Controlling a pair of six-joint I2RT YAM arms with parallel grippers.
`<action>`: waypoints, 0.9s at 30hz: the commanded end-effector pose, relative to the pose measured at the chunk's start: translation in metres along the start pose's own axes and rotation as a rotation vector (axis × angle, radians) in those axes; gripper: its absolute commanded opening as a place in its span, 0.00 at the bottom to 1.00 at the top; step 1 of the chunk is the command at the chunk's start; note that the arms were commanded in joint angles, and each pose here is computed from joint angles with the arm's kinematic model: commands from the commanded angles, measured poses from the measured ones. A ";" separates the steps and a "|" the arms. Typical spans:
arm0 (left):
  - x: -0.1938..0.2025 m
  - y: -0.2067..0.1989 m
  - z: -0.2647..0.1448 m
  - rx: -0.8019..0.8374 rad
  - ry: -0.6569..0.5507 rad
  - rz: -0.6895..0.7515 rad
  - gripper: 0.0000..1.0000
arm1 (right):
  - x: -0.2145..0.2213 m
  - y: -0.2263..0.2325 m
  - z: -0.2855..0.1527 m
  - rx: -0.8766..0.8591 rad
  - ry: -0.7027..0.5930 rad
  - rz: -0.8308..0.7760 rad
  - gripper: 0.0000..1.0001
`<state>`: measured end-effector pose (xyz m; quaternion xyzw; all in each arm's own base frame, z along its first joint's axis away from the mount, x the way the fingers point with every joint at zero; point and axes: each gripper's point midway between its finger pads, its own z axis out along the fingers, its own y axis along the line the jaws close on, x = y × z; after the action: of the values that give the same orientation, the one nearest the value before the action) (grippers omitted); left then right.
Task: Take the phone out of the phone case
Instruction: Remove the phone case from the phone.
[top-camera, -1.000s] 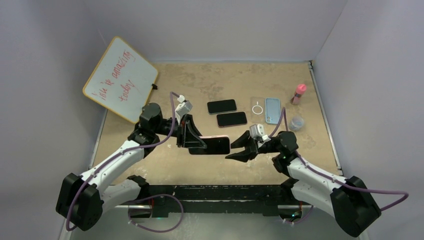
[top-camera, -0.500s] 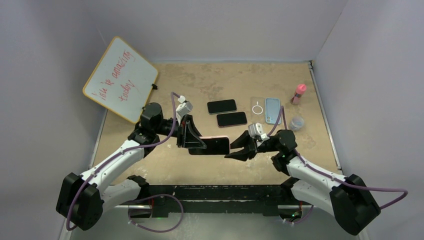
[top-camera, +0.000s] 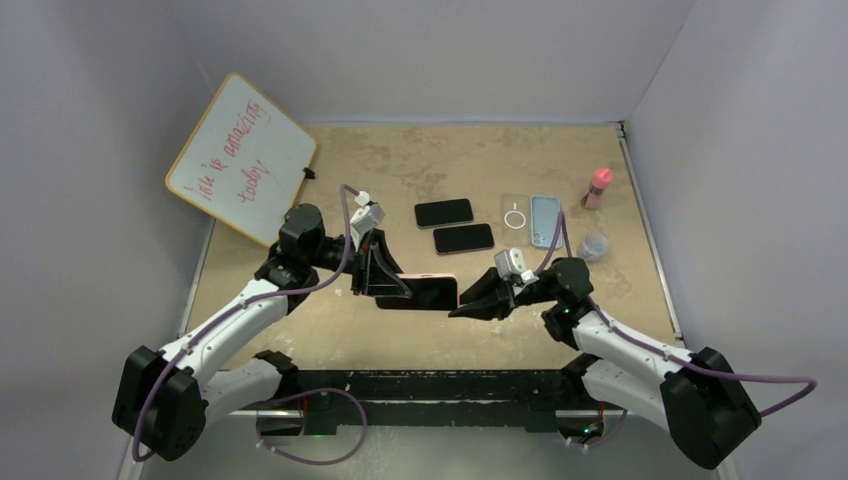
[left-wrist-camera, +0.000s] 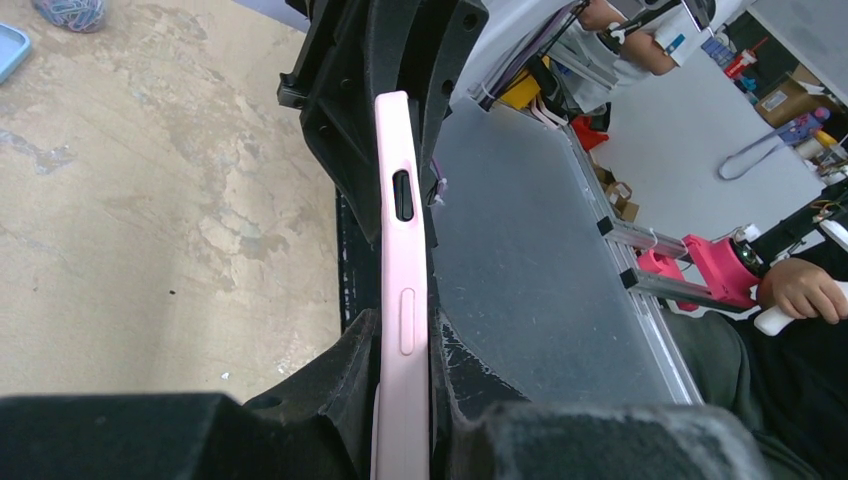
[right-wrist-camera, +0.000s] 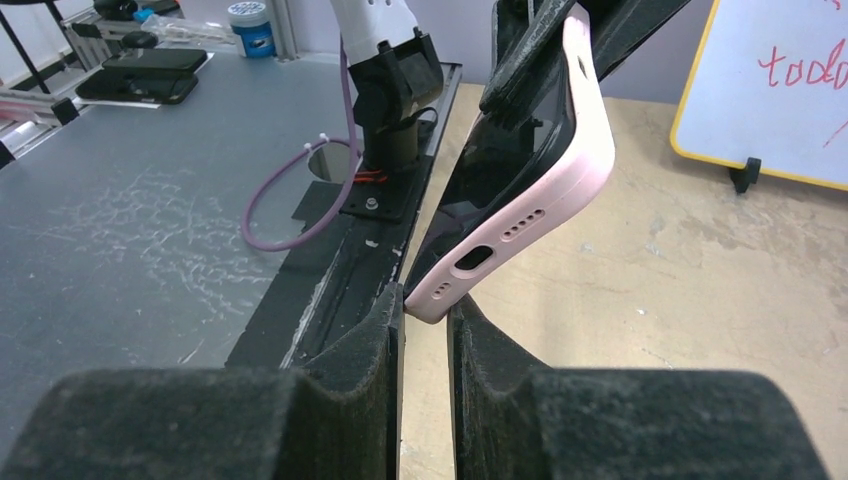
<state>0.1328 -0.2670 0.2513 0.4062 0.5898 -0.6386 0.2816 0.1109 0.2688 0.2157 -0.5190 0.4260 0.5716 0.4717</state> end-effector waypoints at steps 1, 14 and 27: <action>-0.011 -0.036 0.003 0.139 0.040 0.128 0.00 | -0.021 -0.019 0.005 0.038 -0.021 -0.120 0.00; 0.002 -0.066 0.010 0.283 0.125 0.214 0.00 | 0.003 -0.045 0.000 0.127 0.090 -0.178 0.00; 0.019 -0.069 0.007 0.376 0.171 0.236 0.00 | 0.011 -0.082 -0.005 0.254 0.174 -0.238 0.00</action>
<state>0.1246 -0.2704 0.2415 0.5253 0.5497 -0.5766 0.2990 0.1216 0.2747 0.1798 -0.5757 0.4367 0.5287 0.4453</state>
